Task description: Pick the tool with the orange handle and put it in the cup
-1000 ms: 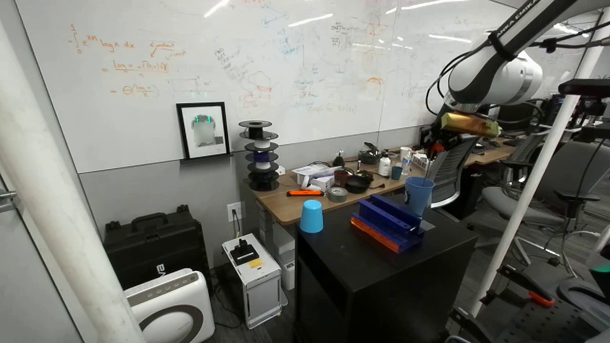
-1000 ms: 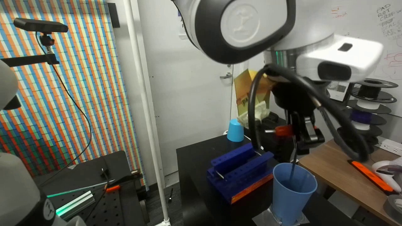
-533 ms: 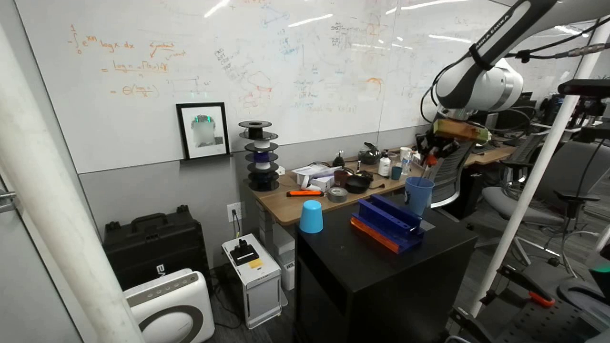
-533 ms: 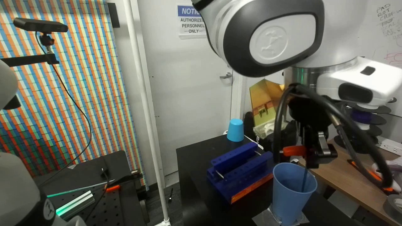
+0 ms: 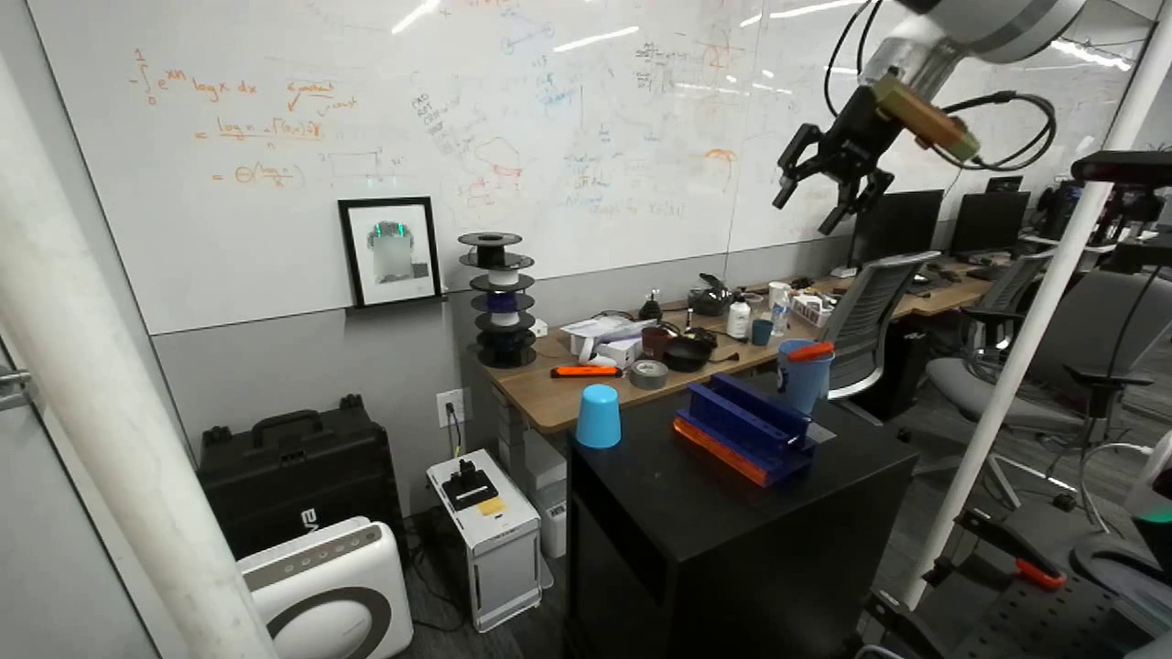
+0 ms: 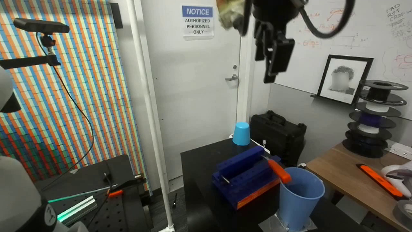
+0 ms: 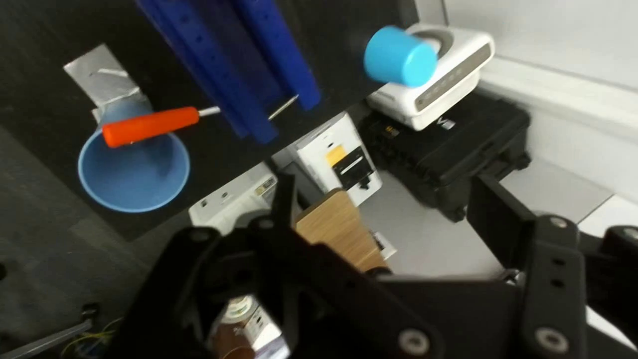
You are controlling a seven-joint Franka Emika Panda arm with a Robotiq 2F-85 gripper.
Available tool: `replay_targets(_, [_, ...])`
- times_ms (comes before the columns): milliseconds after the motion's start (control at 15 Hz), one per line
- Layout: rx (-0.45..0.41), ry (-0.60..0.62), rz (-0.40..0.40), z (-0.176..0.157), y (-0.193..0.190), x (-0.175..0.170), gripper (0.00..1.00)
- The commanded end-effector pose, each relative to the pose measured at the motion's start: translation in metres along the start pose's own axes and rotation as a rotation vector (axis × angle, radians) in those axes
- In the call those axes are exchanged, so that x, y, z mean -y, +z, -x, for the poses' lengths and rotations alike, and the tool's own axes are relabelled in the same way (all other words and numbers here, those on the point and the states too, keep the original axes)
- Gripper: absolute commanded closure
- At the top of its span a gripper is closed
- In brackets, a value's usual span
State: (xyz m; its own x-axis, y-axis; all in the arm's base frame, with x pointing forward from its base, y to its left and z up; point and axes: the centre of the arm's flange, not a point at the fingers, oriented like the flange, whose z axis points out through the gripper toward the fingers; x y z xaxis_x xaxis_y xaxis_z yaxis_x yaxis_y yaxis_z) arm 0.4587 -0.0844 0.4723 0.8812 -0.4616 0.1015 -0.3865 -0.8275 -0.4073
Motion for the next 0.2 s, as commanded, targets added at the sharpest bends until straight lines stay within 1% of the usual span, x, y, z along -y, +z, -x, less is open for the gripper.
replay_targets(0, [0.142,-0.096,-0.116,0.059,-0.067,0.014,0.00])
replay_targets(67, [0.190,-0.121,-0.145,0.072,-0.078,0.010,0.00])
replay_targets(133, [0.144,-0.081,-0.079,0.047,-0.049,0.014,0.00])
